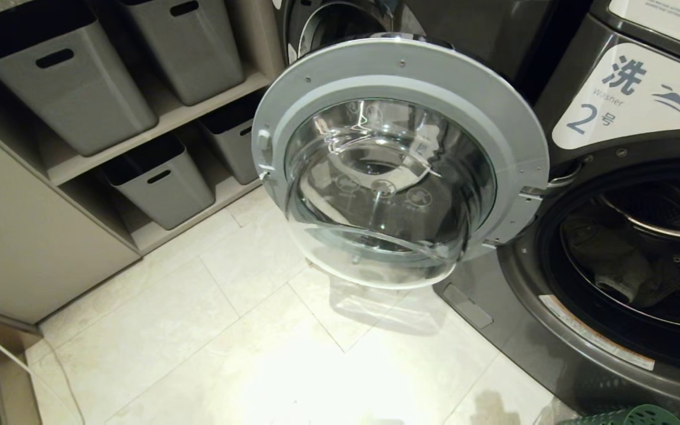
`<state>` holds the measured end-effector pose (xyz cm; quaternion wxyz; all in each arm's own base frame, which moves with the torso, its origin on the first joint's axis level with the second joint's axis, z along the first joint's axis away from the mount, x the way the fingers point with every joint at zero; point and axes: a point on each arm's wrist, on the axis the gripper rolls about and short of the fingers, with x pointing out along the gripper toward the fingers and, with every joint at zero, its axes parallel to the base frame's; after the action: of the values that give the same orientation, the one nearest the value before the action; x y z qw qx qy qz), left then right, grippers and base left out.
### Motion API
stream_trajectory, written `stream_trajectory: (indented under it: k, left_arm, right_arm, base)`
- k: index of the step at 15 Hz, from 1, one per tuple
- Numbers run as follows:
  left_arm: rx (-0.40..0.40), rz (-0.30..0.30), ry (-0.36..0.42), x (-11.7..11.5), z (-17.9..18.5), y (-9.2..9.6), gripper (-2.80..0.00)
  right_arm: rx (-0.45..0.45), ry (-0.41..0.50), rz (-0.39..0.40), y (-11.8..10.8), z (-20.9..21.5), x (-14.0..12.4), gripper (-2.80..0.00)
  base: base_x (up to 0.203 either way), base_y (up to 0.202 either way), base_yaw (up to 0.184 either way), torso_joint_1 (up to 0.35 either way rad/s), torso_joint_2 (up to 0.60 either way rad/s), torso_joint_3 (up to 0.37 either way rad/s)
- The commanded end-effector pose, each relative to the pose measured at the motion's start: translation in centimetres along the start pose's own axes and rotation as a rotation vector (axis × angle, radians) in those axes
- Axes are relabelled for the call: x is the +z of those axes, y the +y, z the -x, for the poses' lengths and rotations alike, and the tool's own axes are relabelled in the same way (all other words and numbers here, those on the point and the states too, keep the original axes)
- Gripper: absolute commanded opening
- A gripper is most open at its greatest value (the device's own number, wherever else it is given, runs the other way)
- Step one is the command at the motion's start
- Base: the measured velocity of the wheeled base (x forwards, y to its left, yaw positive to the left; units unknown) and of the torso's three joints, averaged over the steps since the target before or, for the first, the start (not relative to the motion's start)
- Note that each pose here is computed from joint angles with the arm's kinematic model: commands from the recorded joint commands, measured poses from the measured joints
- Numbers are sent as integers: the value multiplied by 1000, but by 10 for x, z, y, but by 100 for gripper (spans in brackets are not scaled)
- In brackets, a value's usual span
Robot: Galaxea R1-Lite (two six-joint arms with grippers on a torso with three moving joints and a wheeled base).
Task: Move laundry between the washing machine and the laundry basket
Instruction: Pick a cloth and place it into the basket
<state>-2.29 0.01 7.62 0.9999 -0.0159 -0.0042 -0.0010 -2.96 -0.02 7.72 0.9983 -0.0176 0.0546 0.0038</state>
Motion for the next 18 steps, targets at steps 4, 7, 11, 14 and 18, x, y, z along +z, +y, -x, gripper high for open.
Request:
stream_trajectory:
  k: [4, 7, 11, 14, 18]
  left_arm:
    - [0, 1, 1, 0, 0, 0, -280]
    - [0, 1, 1, 0, 0, 0, -280]
    - [0, 1, 1, 0, 0, 0, -280]
    - [0, 1, 1, 0, 0, 0, -280]
    - [0, 1, 1, 0, 0, 0, -280]
  right_arm:
    - [1, 3, 0, 0, 0, 0, -280]
    - [1, 3, 2, 0, 0, 0, -280]
    - [-1, 3, 0, 0, 0, 0, -280]
    - [-3, 3, -3, 0, 0, 0, -280]
    - [-2, 2, -8, 0, 0, 0, -280]
  base:
    - [0, 0, 0, 0, 3, -197]
    - [0, 0, 0, 2, 7, -148]
    - [0, 0, 0, 2, 3, -14]
    - [0, 0, 0, 0, 0, 0]
    - [0, 0, 0, 0, 0, 0]
